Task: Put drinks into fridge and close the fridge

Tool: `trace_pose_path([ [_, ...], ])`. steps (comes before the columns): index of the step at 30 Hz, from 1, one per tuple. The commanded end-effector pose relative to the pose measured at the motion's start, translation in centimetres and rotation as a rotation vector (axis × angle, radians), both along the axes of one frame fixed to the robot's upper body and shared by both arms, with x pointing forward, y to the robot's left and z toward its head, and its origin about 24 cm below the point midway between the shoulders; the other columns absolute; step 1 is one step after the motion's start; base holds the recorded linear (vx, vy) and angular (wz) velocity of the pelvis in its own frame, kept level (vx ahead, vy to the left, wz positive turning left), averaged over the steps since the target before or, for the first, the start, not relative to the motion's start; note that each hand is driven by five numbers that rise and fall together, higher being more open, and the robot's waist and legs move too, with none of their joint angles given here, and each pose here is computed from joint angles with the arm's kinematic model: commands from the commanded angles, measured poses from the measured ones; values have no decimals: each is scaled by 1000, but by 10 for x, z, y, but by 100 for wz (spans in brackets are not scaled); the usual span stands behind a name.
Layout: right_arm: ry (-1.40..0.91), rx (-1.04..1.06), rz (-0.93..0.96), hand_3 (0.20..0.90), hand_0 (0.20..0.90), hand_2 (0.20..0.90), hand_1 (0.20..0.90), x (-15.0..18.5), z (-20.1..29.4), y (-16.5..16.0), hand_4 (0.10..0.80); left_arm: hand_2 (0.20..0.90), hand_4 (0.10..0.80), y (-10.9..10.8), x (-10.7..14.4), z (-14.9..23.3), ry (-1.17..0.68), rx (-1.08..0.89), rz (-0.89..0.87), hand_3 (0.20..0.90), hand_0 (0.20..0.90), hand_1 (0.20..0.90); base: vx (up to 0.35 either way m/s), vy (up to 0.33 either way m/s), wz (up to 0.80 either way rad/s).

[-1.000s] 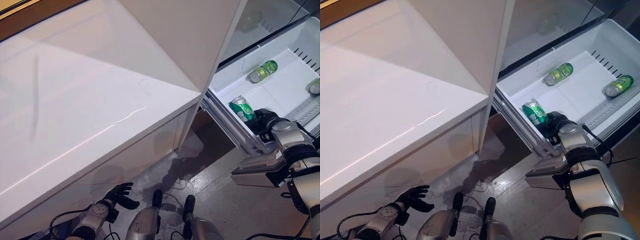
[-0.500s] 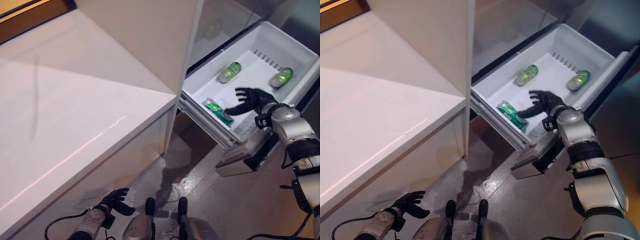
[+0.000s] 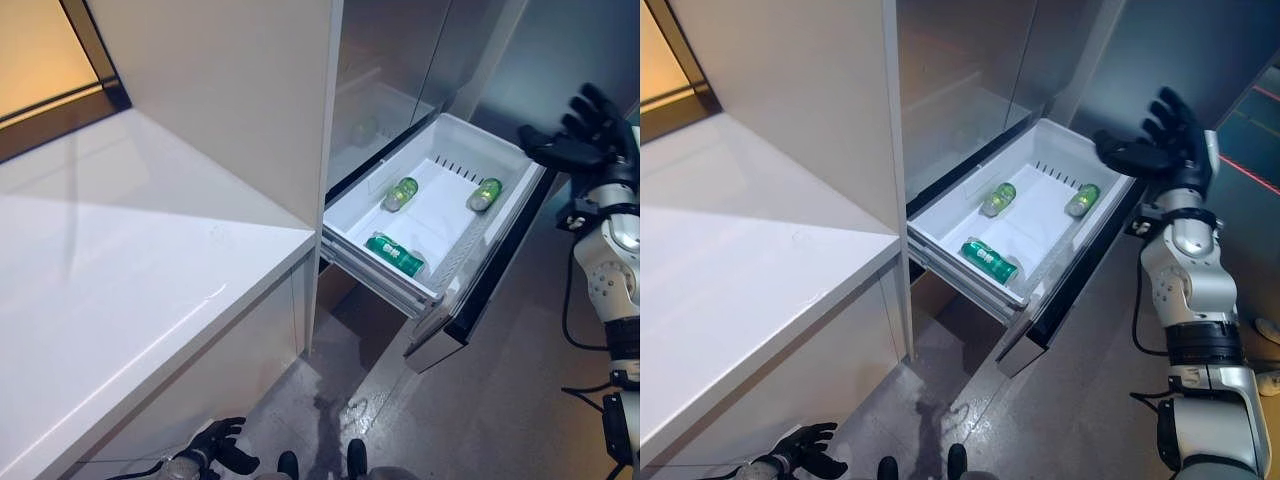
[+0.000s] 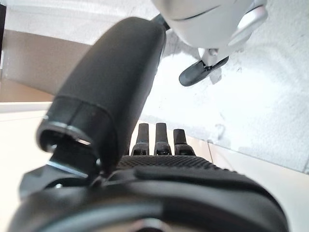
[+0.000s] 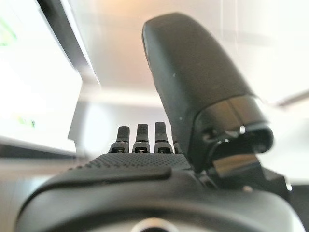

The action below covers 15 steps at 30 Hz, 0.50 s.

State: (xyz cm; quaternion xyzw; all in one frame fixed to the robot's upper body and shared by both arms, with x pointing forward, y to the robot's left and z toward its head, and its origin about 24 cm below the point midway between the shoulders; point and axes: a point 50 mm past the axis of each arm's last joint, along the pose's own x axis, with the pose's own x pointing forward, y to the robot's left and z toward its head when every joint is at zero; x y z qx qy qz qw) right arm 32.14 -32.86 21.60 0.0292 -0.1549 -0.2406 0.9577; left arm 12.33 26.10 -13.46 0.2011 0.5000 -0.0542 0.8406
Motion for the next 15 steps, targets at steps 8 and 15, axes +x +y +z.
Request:
trace_pose_path([
  [8,-98,147,-181,900,900,900,900,-24,-32,-26,800,900,800,-11,-1,-7,38,4,-39,900,900,900,14,3,-2],
  [15,-20,285,-148,900,900,900,900,-22,-71,-21,800,900,800,-16,-3,-9,43,-6,-34,900,900,900,50,-14,1],
])
